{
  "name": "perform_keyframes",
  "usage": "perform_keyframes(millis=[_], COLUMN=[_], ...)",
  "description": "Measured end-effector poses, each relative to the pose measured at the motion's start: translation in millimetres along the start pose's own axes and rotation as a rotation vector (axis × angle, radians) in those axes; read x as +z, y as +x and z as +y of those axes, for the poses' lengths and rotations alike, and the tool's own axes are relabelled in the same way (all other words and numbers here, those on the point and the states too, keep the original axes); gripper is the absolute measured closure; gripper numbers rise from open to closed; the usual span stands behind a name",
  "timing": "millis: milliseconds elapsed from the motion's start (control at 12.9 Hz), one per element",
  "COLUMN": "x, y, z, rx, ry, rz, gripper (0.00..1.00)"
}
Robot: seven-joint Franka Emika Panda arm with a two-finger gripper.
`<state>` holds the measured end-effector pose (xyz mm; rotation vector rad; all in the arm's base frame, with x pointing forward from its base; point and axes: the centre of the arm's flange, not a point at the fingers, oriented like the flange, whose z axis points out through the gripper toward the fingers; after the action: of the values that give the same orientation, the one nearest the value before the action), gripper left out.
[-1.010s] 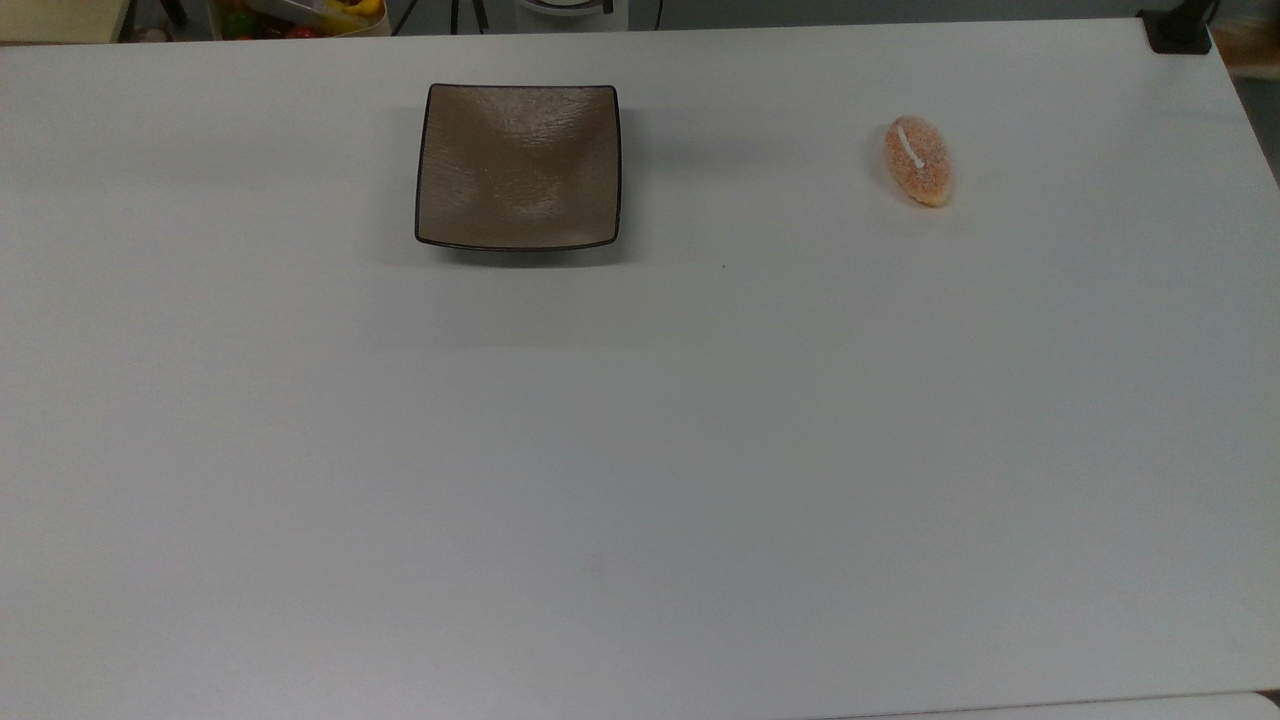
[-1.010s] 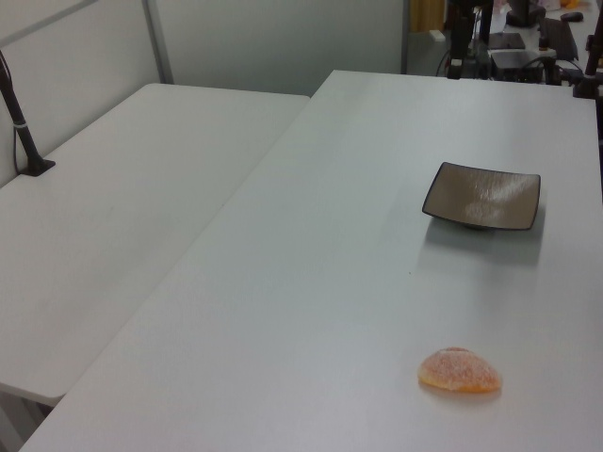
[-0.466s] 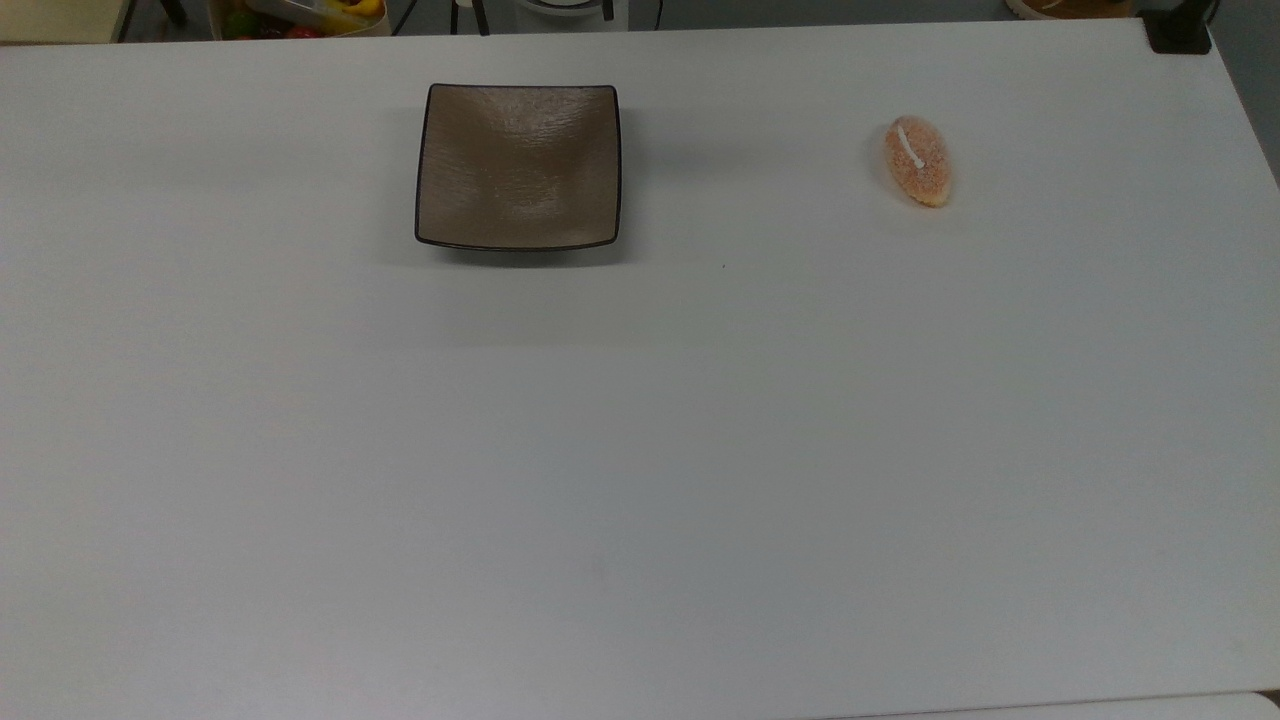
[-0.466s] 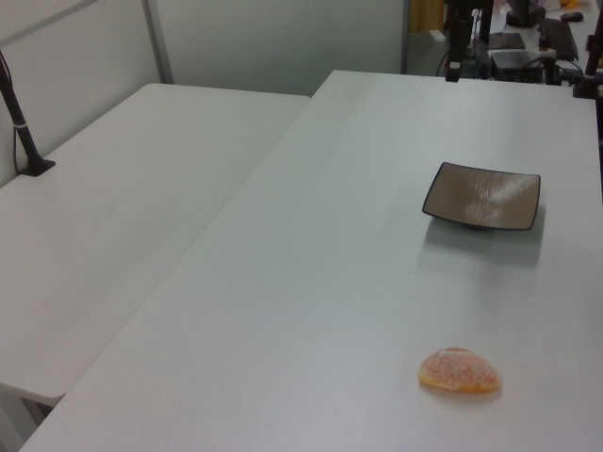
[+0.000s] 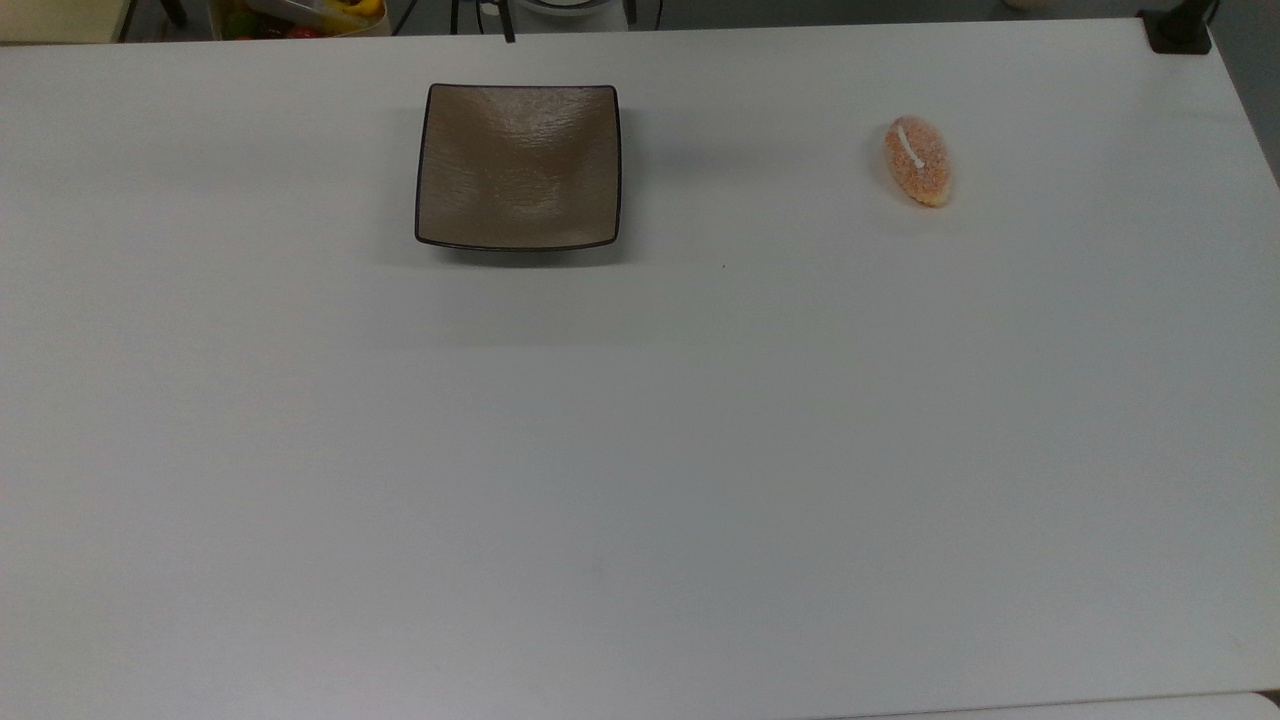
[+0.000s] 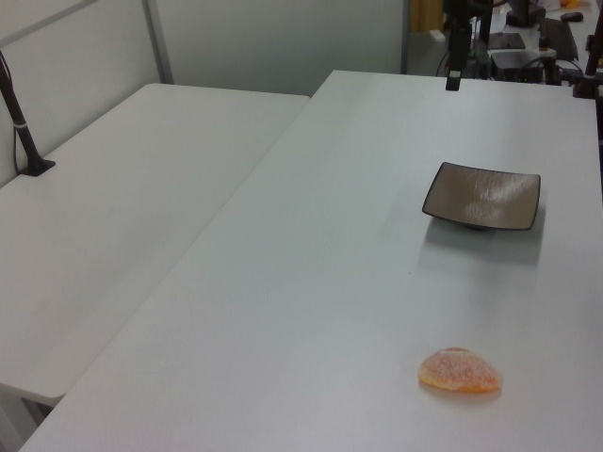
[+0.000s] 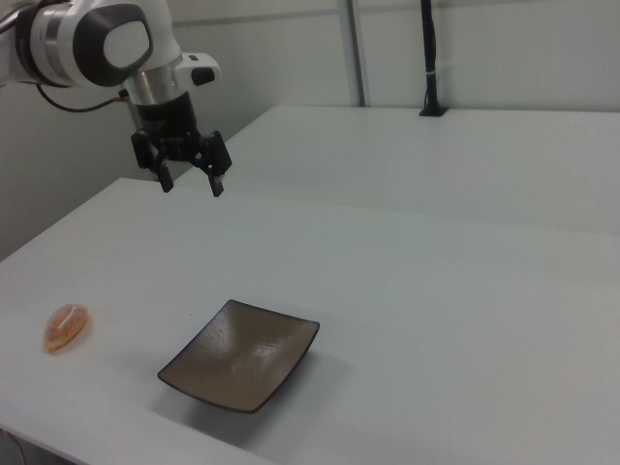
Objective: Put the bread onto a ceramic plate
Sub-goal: 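Move the open gripper from above the table toward the bread roll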
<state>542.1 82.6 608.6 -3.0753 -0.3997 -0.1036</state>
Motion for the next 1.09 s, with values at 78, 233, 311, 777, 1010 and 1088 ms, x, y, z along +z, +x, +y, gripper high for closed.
perform_keyframes(millis=[78,233,311,777,1010,1088], x=[4,11,12,8,3,3], y=[2,5,7,9,6,4], z=[-5,-14,-20,-79,-124,-142], rx=[-0.009,-0.026,-0.036,-0.122,-0.129,-0.132], ry=[0.001,0.003,0.004,0.011,0.016,0.018], rz=[-0.008,-0.023,-0.025,-0.016,-0.008,-0.007], gripper=[0.0,0.0,0.0,0.0,0.0,0.0])
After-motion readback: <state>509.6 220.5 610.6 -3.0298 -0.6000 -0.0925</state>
